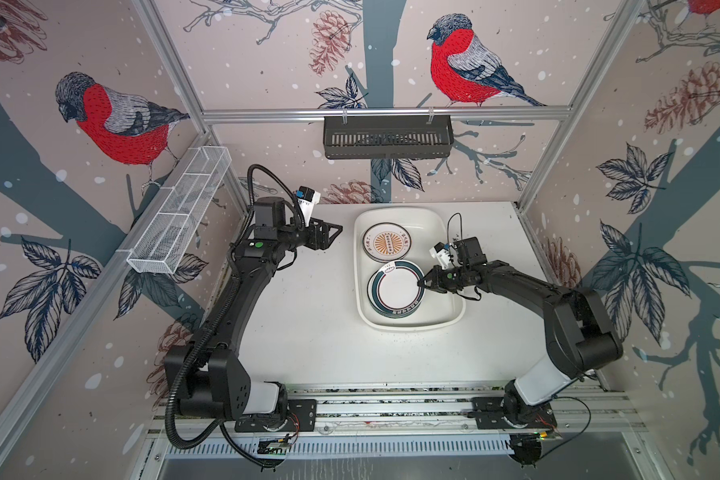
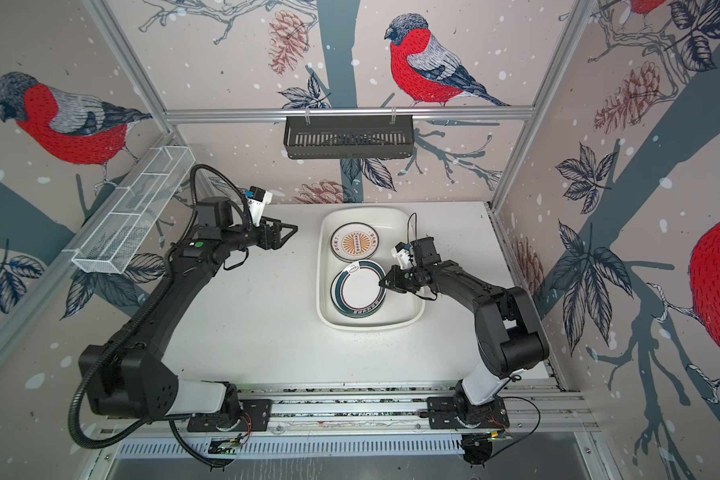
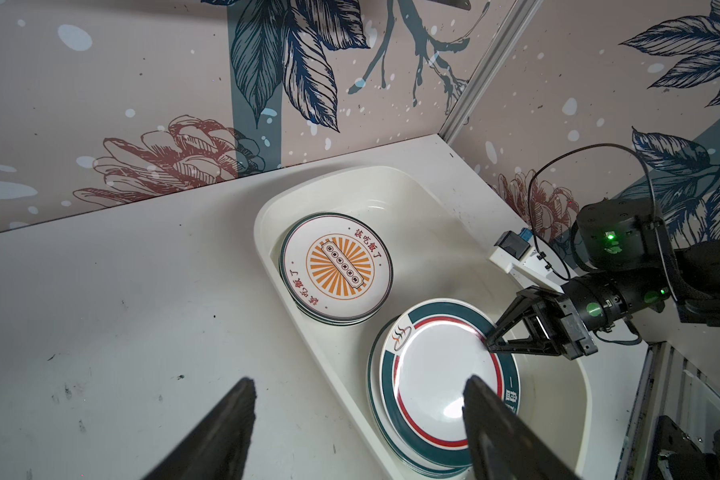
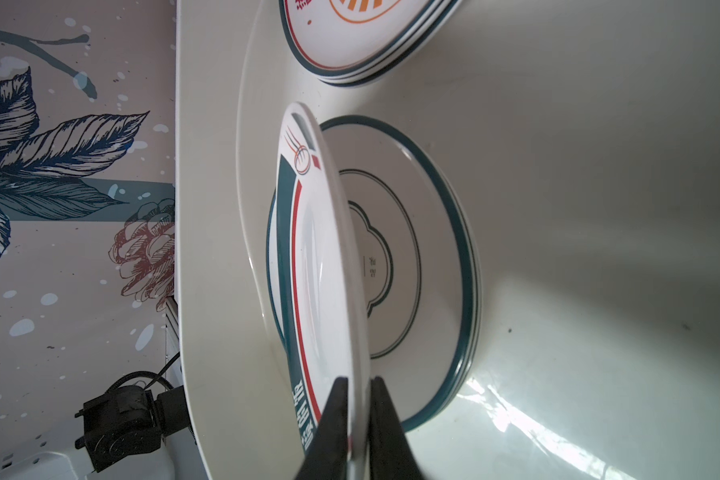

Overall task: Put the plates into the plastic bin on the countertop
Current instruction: 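Lower the ring plate with the right gripper onto the emblem plates in the bin, then open the right gripper and raise it off the ring plate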

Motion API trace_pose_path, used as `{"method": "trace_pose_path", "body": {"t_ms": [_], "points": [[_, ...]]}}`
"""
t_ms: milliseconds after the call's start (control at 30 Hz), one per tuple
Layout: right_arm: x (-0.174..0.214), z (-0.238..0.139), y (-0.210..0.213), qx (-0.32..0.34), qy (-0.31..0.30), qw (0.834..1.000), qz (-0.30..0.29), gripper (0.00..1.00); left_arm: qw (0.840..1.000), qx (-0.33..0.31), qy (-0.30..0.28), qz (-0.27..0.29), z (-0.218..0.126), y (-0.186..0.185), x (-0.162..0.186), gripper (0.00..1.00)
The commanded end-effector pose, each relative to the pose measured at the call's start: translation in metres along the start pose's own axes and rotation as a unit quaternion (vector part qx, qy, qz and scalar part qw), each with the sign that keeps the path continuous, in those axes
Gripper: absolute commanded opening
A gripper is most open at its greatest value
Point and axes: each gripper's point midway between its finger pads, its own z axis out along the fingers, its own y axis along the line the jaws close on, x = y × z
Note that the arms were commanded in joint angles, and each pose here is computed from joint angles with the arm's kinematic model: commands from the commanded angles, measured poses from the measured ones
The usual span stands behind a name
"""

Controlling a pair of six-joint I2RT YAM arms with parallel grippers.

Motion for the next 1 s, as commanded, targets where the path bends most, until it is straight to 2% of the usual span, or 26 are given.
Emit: {"method": "trace_pose_path", "body": {"t_ms": [0, 967], "points": [[-0.002, 0.001, 0.003, -0.006, -0.001, 1.000, -0.007, 0.14, 1.000, 0.013, -0.008, 0.009, 0.000, -0.006, -0.006, 0.79], [0.007, 0.003, -0.031, 0.078, 0.013, 0.997, -0.020, 0.21, 1.000, 0.021, -0.001, 0.005, 0.003, -0.009, -0.003, 0.79]]}}
